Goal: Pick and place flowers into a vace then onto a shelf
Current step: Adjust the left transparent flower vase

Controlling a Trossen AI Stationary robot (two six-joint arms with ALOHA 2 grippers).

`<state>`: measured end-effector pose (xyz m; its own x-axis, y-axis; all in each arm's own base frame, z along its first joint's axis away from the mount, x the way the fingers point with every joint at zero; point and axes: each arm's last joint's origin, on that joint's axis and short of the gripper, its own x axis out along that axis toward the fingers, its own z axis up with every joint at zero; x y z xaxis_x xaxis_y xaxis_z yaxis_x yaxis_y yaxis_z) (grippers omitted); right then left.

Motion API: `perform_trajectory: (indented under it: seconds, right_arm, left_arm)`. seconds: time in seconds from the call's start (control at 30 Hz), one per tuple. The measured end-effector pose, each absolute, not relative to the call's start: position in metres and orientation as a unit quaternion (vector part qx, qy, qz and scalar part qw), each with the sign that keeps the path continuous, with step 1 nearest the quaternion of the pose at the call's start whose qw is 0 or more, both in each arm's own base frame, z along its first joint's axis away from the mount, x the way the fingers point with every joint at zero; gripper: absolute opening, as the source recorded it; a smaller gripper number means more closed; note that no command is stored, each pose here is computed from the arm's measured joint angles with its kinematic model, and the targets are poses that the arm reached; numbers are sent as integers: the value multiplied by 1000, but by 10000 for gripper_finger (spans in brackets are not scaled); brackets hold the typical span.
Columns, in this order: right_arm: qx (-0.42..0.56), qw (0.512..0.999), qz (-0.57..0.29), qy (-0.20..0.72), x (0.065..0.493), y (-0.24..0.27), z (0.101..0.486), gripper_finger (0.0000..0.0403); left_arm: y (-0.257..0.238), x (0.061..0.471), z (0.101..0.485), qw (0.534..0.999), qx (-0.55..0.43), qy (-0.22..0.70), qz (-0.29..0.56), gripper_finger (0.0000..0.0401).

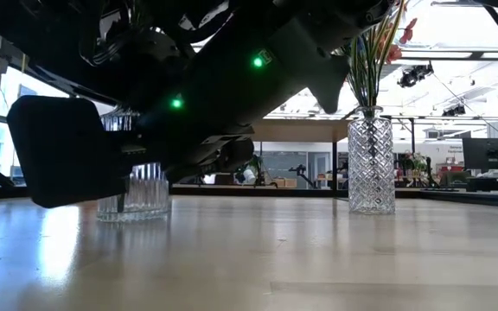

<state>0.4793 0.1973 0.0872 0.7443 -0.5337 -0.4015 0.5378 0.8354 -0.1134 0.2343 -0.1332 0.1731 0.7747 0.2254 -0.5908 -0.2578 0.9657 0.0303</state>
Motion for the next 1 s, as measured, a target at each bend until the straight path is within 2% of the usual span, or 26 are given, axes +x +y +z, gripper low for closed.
perform_trajectory:
  seconds: [0.37, 0.67, 0.87, 1.0]
  right_arm:
    - [-37, 919, -320, 228, 475, 192, 86, 294]
    - [-21, 918, -317, 238, 478, 183, 86, 294]
    - [-26, 914, -354, 198, 477, 192, 94, 294]
    - [-31, 912, -343, 221, 478, 187, 94, 294]
  left_arm:
    - [-130, 237, 173, 940, -40, 318, 119, 184]
    - [-129, 237, 172, 938, -41, 320, 124, 183]
    - [-129, 237, 172, 938, -45, 321, 120, 183]
    - [-129, 237, 172, 938, -44, 320, 124, 183]
